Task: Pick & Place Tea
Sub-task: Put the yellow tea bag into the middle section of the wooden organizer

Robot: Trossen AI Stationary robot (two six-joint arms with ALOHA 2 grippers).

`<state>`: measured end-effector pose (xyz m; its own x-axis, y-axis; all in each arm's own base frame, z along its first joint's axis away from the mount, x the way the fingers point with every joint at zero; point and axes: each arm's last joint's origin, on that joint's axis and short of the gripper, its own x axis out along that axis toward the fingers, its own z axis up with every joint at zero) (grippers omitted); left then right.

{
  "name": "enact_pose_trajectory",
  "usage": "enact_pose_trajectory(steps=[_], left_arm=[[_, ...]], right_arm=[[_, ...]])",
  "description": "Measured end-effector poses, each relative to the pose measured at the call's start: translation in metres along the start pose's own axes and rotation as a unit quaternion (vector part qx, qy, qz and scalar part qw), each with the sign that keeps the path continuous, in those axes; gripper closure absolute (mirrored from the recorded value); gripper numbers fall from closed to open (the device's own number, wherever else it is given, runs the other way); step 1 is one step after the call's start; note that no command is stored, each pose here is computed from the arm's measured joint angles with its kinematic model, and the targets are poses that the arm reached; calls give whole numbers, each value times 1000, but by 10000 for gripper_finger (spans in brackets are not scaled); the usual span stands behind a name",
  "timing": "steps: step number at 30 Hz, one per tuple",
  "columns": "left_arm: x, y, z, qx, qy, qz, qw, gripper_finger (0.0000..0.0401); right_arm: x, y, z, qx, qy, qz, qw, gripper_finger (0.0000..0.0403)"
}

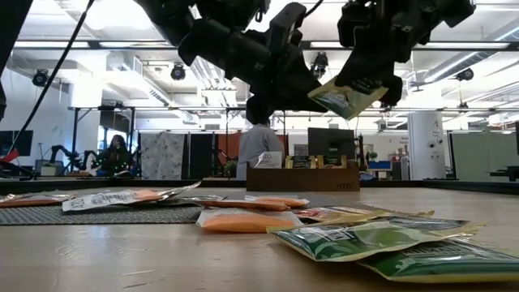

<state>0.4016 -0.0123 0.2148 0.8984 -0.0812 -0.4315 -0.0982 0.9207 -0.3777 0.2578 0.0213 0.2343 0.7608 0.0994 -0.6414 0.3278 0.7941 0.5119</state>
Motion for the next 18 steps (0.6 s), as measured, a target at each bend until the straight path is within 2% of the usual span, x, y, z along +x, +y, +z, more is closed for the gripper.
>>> enact_pose_trajectory(steps=[8, 14, 18], left_arm=[[0, 1, 1, 1, -12, 24, 1000, 332], [0, 1, 1, 27, -17, 37, 999, 332], [0, 3, 1, 46, -17, 49, 998, 332]], right_arm=[[-5, 6, 13, 3, -33, -10, 999, 394], [-11, 8, 28, 3, -71, -24, 997, 394], [-16, 9, 31, -6, -38, -18, 999, 394]])
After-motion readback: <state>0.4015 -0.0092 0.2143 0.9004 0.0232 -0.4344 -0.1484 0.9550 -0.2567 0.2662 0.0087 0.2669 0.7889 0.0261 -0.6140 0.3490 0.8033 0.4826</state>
